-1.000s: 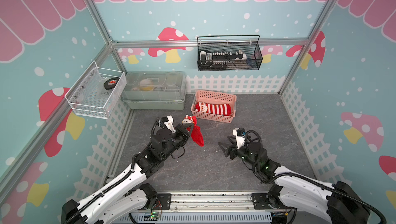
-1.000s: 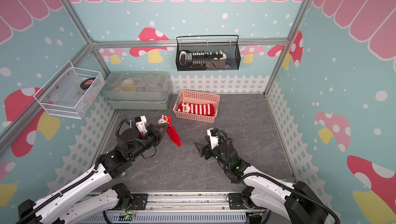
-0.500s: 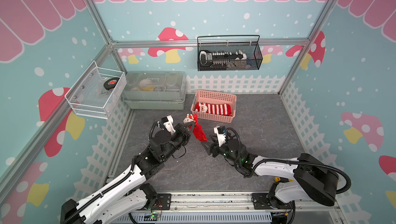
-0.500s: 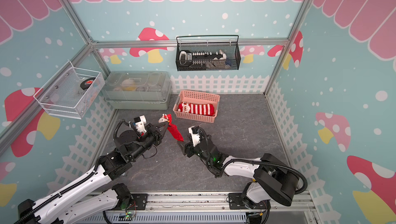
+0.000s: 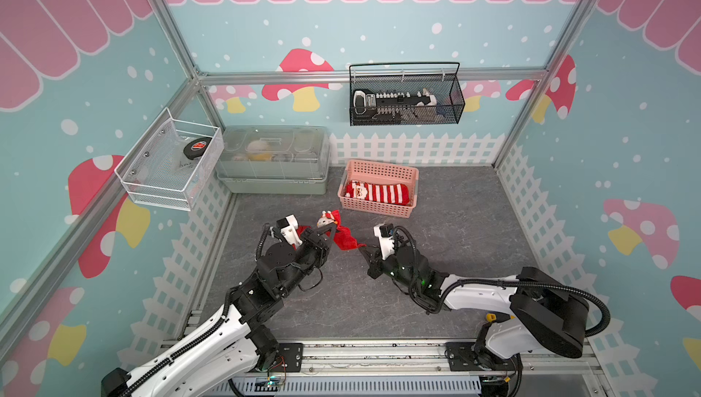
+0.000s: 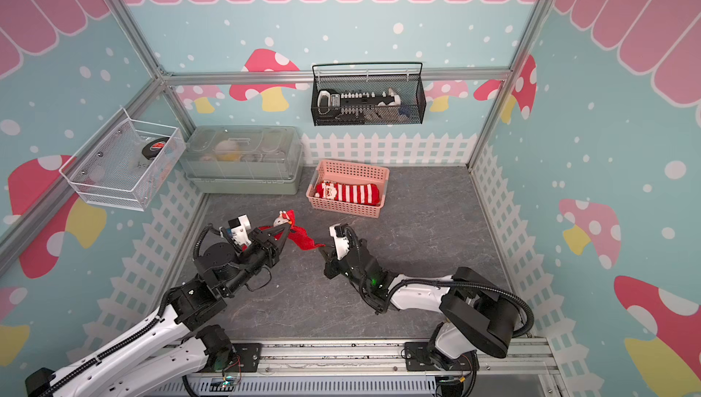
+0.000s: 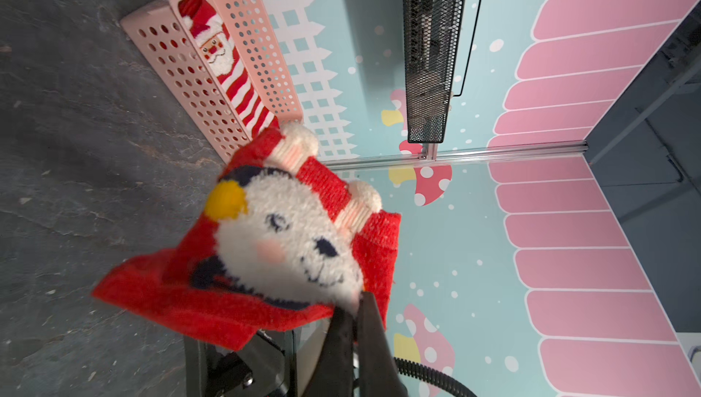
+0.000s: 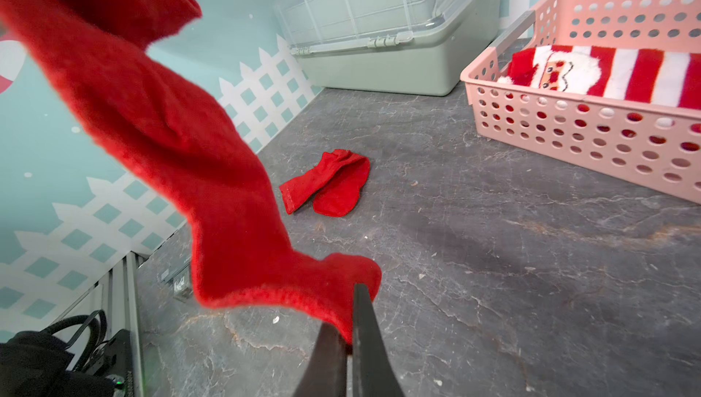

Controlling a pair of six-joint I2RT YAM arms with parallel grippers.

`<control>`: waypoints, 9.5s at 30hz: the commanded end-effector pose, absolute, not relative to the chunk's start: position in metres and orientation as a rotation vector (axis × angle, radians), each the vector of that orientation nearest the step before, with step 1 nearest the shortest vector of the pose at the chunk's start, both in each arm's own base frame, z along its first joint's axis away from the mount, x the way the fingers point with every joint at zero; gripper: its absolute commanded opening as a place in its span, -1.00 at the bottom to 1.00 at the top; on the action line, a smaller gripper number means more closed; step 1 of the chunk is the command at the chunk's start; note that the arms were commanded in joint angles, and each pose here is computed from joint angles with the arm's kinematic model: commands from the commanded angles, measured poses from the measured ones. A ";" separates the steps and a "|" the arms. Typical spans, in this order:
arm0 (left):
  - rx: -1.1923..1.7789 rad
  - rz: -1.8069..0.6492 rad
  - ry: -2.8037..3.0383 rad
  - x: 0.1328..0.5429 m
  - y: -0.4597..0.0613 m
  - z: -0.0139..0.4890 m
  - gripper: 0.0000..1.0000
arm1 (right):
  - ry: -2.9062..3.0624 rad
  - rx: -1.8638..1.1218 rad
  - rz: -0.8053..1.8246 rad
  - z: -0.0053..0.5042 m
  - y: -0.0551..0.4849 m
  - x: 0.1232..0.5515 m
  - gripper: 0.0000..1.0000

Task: Place the socks together as a pair
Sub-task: Flatten out the sock at the center of the board, then pick up the sock at the center of the board, then flatten out the sock.

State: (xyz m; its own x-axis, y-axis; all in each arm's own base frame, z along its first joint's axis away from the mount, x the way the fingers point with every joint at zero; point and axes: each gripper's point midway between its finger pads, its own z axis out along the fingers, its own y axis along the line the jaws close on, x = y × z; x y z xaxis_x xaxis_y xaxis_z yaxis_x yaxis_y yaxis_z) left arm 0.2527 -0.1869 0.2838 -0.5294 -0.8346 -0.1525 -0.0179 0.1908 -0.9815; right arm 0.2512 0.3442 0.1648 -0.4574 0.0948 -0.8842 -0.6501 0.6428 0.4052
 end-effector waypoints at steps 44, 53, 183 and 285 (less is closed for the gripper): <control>-0.645 -0.621 2.450 0.278 -0.158 0.080 0.08 | 2.714 -0.524 -0.014 0.047 0.179 0.285 -0.13; -0.425 -0.578 2.577 0.280 -0.174 0.063 0.14 | 2.602 -0.322 0.224 0.073 0.185 0.276 0.14; -0.306 -1.059 2.072 0.249 -0.170 0.329 -1.00 | 1.291 -0.723 0.771 0.329 0.319 0.235 0.54; 1.334 -0.355 1.612 0.157 -0.294 0.276 -1.00 | 1.923 -0.497 0.388 0.228 0.247 0.263 0.23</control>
